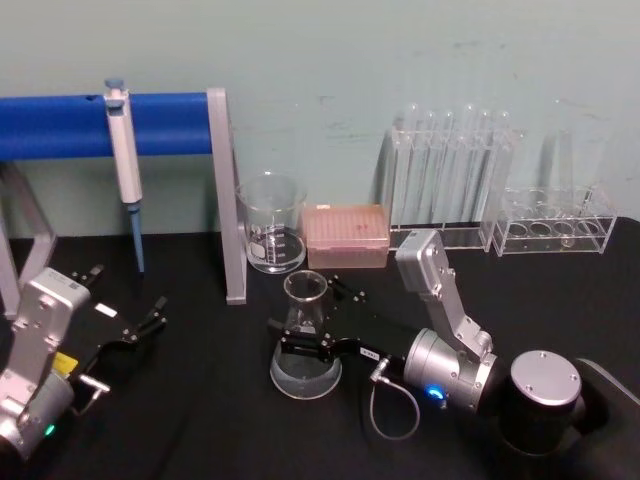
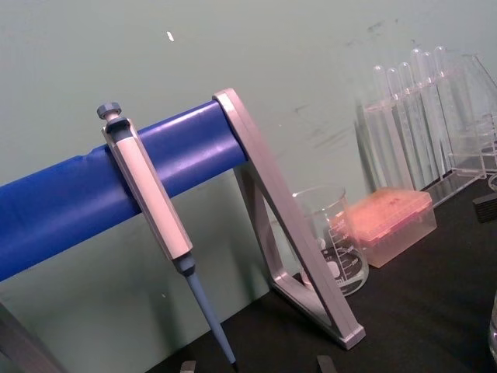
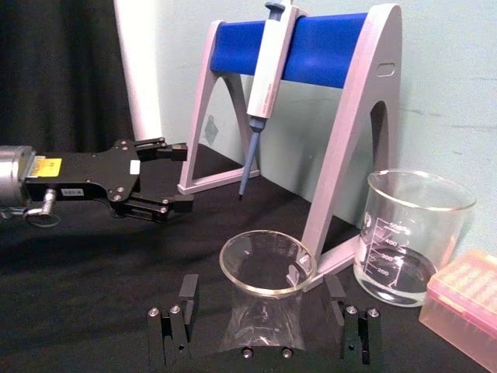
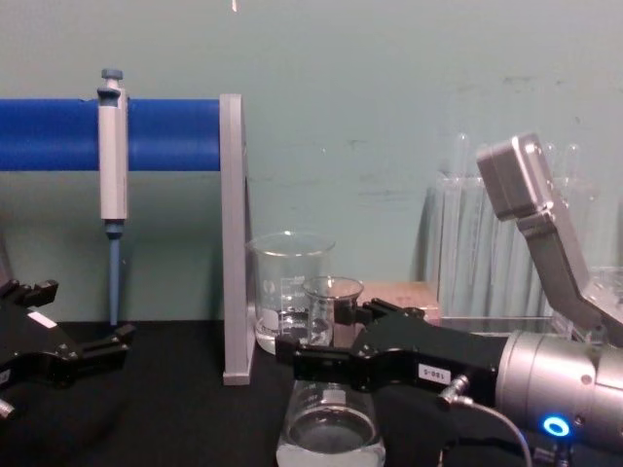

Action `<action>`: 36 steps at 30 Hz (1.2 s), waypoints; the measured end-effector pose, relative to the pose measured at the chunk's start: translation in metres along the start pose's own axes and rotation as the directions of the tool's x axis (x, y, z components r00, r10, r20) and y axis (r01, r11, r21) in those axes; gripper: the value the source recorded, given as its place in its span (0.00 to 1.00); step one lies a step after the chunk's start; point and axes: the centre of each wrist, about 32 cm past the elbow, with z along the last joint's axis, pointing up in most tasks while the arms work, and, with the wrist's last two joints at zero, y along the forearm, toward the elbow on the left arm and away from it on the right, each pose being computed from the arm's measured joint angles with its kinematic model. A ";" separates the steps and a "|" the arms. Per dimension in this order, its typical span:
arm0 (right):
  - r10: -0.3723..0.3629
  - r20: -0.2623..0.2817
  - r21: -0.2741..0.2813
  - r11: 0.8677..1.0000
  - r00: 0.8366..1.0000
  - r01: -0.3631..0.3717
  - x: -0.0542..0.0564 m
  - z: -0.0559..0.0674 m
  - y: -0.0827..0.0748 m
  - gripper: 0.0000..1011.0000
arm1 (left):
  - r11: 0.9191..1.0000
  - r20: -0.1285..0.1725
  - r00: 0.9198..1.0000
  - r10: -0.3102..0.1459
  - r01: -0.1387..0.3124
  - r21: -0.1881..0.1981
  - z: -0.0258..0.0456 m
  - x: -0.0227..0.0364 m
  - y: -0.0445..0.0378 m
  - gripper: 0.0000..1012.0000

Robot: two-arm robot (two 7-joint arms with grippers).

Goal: Grasp the erlenmeyer flask with one hand, shake it three times, then place it back.

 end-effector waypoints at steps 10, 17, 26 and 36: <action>0.009 -0.014 0.015 1.000 1.000 -0.009 0.002 0.005 -0.011 0.99 | 1.000 0.000 1.000 0.000 0.000 0.000 0.0000 0.0000 0.0000 0.99; -0.012 -0.021 0.018 1.000 1.000 0.012 0.000 0.010 -0.027 0.99 | 1.000 0.000 1.000 0.000 0.000 0.000 0.0000 0.0000 0.0000 0.99; -0.054 -0.030 0.016 0.998 0.998 0.055 -0.005 0.015 -0.052 0.99 | 1.000 0.000 1.000 0.000 0.000 0.000 0.0000 0.0000 0.0000 0.99; -0.181 -0.038 0.032 0.983 0.983 0.183 -0.008 0.015 -0.077 0.99 | 1.000 0.000 1.000 0.000 0.000 0.000 0.0000 0.0000 0.0000 0.99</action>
